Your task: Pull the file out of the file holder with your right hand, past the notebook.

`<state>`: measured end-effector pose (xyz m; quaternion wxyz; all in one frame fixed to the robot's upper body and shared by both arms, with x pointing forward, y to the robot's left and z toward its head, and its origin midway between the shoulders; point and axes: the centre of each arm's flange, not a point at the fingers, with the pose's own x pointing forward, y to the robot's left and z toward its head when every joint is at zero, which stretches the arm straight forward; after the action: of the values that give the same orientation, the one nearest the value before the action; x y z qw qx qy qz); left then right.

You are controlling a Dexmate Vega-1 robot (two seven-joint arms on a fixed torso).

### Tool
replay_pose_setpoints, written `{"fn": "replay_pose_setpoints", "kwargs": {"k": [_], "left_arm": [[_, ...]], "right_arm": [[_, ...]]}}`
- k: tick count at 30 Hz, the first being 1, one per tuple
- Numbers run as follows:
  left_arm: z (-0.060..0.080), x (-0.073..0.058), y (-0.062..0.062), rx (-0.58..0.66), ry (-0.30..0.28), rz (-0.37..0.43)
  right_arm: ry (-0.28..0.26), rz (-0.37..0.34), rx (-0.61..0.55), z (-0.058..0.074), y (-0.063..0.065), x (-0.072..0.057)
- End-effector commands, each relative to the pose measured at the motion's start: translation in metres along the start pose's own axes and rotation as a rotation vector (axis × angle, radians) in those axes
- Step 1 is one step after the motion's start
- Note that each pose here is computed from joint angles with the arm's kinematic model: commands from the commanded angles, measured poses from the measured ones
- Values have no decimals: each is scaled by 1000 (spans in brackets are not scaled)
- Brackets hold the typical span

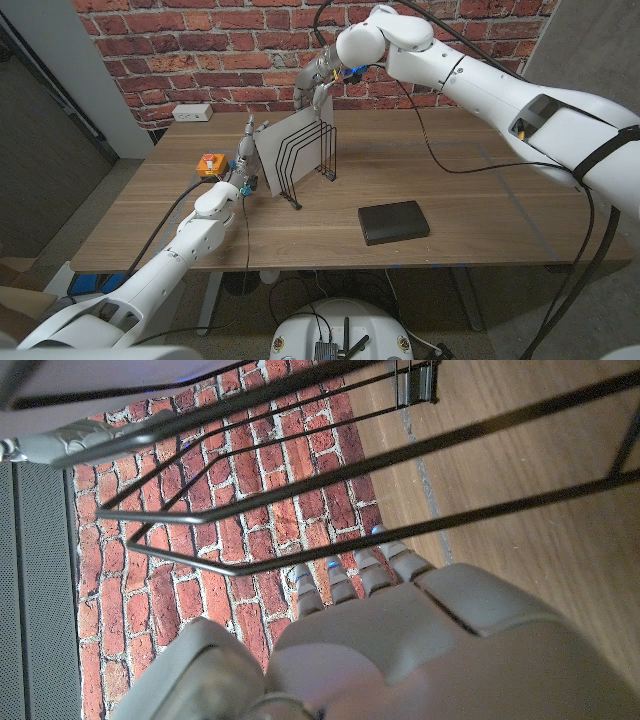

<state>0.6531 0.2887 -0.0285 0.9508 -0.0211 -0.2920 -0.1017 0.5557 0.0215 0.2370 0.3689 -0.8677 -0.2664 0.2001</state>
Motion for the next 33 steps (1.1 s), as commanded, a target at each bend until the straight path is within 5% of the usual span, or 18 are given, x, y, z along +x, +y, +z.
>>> {"fn": "replay_pose_setpoints", "kwargs": {"k": [1,33], "left_arm": [[-1,0,-1,0,0,0],[0,0,0,0,0,0]], "right_arm": [[16,-61,-32,2,5,1],[0,-157,-62,5,12,7]]}}
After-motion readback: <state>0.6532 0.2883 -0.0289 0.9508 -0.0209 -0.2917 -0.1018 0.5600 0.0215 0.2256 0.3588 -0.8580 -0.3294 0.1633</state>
